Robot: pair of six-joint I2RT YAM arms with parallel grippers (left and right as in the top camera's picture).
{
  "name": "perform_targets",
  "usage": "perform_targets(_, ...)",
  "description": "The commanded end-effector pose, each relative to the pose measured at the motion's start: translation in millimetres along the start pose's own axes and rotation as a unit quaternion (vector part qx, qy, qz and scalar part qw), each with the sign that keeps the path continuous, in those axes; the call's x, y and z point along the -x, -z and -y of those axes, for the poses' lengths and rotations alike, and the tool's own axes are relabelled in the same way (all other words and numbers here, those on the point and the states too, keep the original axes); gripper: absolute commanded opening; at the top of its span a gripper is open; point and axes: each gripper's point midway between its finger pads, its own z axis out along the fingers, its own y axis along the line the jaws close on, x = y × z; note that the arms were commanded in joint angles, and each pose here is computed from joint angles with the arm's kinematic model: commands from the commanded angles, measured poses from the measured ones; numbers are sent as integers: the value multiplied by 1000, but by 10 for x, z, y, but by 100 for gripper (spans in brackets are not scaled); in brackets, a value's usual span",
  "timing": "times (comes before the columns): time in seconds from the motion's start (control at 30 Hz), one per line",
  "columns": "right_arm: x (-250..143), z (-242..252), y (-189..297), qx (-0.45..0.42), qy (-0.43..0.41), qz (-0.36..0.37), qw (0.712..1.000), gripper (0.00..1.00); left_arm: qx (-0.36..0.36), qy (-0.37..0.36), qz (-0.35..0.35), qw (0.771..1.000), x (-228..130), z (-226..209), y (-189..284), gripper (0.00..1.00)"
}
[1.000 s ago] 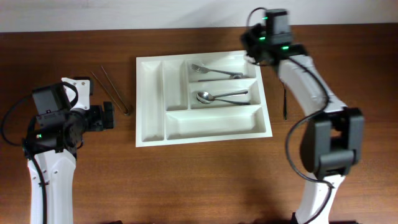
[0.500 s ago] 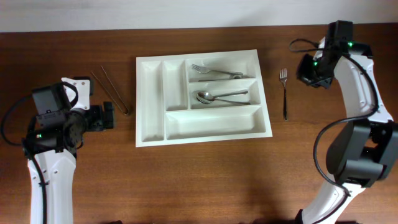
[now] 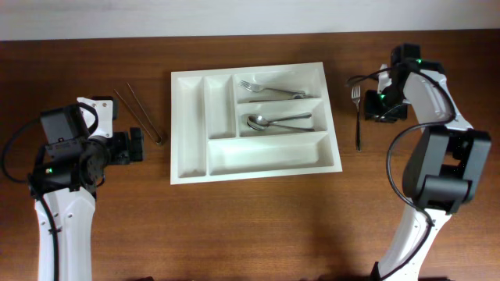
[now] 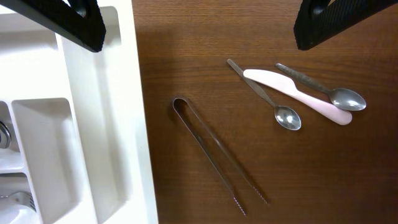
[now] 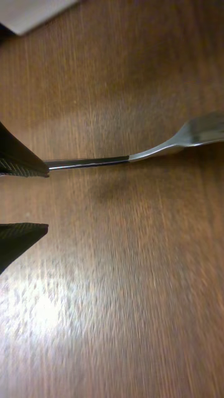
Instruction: Pack container
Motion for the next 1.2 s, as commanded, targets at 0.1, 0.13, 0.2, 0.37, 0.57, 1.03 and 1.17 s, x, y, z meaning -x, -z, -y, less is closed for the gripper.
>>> perform_targets(0.1, -68, -151, -167, -4, 27, -21, 999, 25, 2, -7, 7, 1000, 56, -17, 29, 99)
perform_targets(0.13, -64, -178, -176, -4, 31, -20, 999, 25, 2, -7, 7, 1000, 56, -17, 29, 99)
perform_targets(0.2, -30, -224, -194, -4, 37, -13, 999, 25, 2, -7, 7, 1000, 56, -17, 29, 99)
perform_targets(0.37, 137, -253, -193, -4, 41, 21, 999, 36, 2, -7, 7, 1000, 56, -17, 29, 99)
perform_targets(0.57, 383, -266, -195, -4, 45, 70, 997, 38, 2, -7, 7, 1000, 56, -17, 29, 99)
perform_targets(1.03, 569, -265, -477, -3, 48, 97, 994, 37, 2, -7, 7, 1000, 56, -17, 29, 99)
perform_targets(1.17, 675, -288, -456, 2, 50, 119, 992, 36, 2, -7, 7, 1000, 56, -17, 29, 99)
